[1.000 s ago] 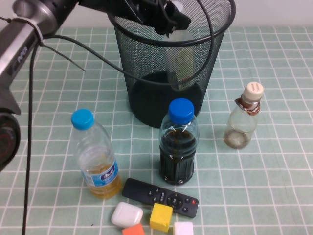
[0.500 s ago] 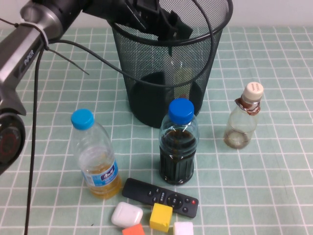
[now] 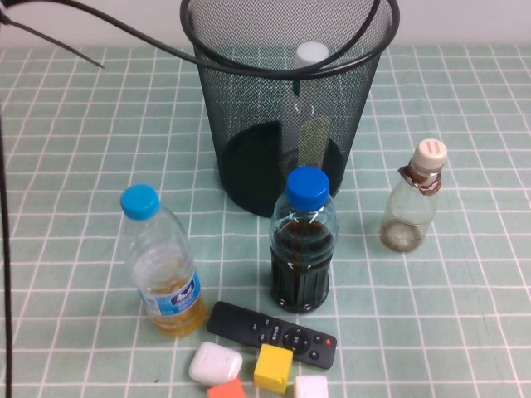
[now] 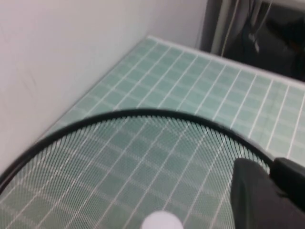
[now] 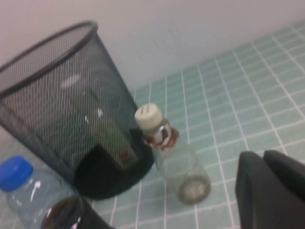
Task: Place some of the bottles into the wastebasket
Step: Pick up a bottle from the table with right arm
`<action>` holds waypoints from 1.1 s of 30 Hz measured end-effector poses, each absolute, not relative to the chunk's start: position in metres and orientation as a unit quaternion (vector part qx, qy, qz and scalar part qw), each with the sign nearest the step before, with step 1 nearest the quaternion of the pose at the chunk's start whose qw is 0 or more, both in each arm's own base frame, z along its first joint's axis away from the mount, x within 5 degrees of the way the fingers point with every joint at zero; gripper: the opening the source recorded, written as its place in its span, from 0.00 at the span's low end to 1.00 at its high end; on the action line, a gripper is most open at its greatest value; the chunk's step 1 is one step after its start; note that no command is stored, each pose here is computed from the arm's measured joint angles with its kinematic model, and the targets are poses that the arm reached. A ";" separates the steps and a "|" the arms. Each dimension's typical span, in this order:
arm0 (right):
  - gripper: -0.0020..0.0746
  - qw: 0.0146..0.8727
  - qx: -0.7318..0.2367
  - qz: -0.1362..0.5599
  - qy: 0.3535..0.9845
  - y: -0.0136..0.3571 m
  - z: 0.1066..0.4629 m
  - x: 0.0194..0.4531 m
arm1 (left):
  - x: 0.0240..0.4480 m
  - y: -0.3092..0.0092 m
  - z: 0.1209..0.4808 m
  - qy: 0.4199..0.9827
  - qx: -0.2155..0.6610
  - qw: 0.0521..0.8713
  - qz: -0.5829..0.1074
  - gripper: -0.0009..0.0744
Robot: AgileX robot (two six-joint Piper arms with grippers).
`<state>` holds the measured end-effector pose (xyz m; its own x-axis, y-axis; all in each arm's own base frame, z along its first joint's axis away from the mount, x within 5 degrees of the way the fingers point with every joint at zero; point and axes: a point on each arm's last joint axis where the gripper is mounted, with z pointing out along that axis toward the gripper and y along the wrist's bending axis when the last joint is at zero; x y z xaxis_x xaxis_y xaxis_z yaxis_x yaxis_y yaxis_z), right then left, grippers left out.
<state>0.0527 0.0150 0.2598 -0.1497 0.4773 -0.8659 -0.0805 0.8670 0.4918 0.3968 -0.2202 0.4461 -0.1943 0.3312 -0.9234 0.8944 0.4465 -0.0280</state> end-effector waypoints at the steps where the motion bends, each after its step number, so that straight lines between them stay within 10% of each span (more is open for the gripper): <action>1: 0.02 0.621 0.124 0.215 0.743 0.017 0.270 0.054 | 0.391 -0.217 0.451 0.714 0.438 0.463 -0.290 0.08; 19: 0.02 0.403 -0.027 0.136 0.904 0.019 0.357 0.166 | 0.213 -0.116 0.560 0.744 0.397 0.523 -0.122 0.01; 33: 0.02 0.424 -0.199 0.175 0.866 0.083 0.366 0.203 | 0.071 -0.047 0.426 0.746 0.316 0.576 -0.109 0.01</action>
<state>0.2032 0.0828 0.3664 -0.5620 -0.1963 -0.8035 -0.4932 0.8594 0.1350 0.0707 -0.0475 0.4263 -0.1375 0.3453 -0.9284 0.5970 0.7768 0.2005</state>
